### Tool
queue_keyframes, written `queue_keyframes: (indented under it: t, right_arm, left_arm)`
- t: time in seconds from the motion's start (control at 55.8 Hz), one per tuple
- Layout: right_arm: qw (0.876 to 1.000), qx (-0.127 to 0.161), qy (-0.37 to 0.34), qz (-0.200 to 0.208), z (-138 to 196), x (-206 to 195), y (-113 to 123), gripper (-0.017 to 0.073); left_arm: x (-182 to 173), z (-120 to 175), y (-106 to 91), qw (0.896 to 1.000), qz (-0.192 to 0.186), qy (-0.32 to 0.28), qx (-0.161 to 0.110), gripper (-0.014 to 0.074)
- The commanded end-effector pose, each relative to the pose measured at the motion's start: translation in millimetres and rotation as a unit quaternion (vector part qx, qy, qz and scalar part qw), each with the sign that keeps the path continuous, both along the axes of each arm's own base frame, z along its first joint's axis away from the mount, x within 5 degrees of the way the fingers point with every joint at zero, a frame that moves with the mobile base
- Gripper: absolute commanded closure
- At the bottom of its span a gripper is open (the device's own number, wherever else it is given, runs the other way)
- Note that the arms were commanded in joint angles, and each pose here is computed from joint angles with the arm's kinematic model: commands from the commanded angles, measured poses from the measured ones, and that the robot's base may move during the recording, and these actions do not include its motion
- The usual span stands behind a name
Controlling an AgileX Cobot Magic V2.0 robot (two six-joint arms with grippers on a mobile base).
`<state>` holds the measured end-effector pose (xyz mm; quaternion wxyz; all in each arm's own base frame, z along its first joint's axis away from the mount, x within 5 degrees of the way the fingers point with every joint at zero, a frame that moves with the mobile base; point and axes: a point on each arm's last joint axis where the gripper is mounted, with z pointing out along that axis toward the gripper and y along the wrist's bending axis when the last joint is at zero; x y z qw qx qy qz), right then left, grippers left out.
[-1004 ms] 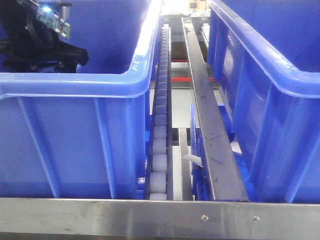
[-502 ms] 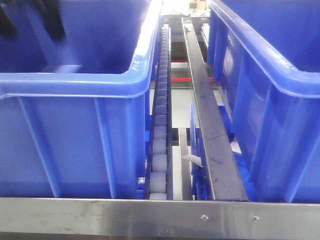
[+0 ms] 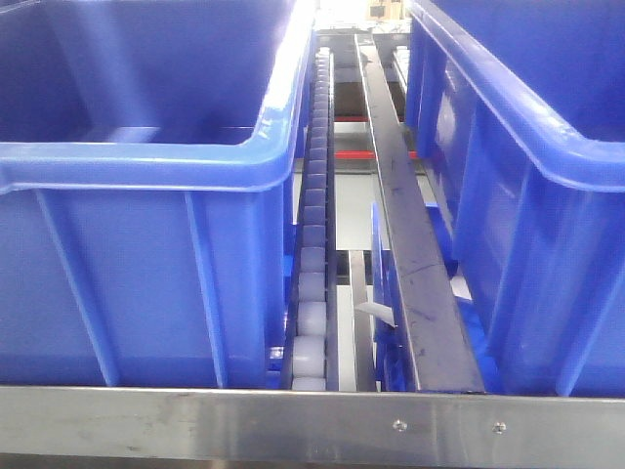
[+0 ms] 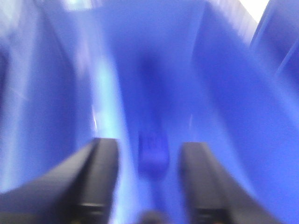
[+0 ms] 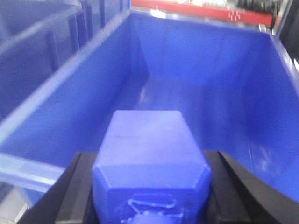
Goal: Pick and sort blue part to right shelf
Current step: 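Move the right gripper over a blue bin and release the part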
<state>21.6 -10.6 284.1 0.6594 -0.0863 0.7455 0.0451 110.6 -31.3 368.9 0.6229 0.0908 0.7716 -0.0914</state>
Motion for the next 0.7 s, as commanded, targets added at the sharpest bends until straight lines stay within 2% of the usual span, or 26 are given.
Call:
queue_keyframes:
  t: [0.0, 0.054, 0.197, 0.287, 0.502, 0.61, 0.681]
  right_arm:
    - [0.999, -0.002, -0.046, 0.003, 14, -2, 0, 0.0393]
    - [0.999, 0.006, -0.044, 0.002, 14, -2, 0, 0.0393]
    - [0.998, 0.054, 0.008, -0.019, 21, 0, -2, 0.0393]
    - [0.996, 0.066, 0.047, -0.038, 35, 4, -3, 0.0393]
    - [0.987, 0.041, 0.133, -0.086, 94, 38, 4, 0.0393]
    - [0.976, 0.011, 0.188, -0.113, 115, 69, 12, 0.0393]
    - [0.97, -0.013, 0.212, -0.117, 124, 88, 19, 0.0393]
  left_arm:
    - [-24, 7, 7.0, 0.996, -0.007, -0.083, -0.019, 0.0351]
    - [-38, 2, 11.9, 0.995, -0.006, -0.098, -0.026, 0.0384]
    - [-58, -12, 18.9, 0.993, -0.003, -0.11, -0.029, 0.0454]
    - [-61, -16, 20.4, 0.994, -0.002, -0.109, -0.029, 0.0471]
    - [-61, -17, 20.2, 0.994, -0.002, -0.103, -0.027, 0.0471]
    - [-61, -17, 20.2, 0.994, -0.002, -0.103, -0.027, 0.0471]
    - [-61, -17, 20.2, 0.994, -0.002, -0.103, -0.027, 0.0471]
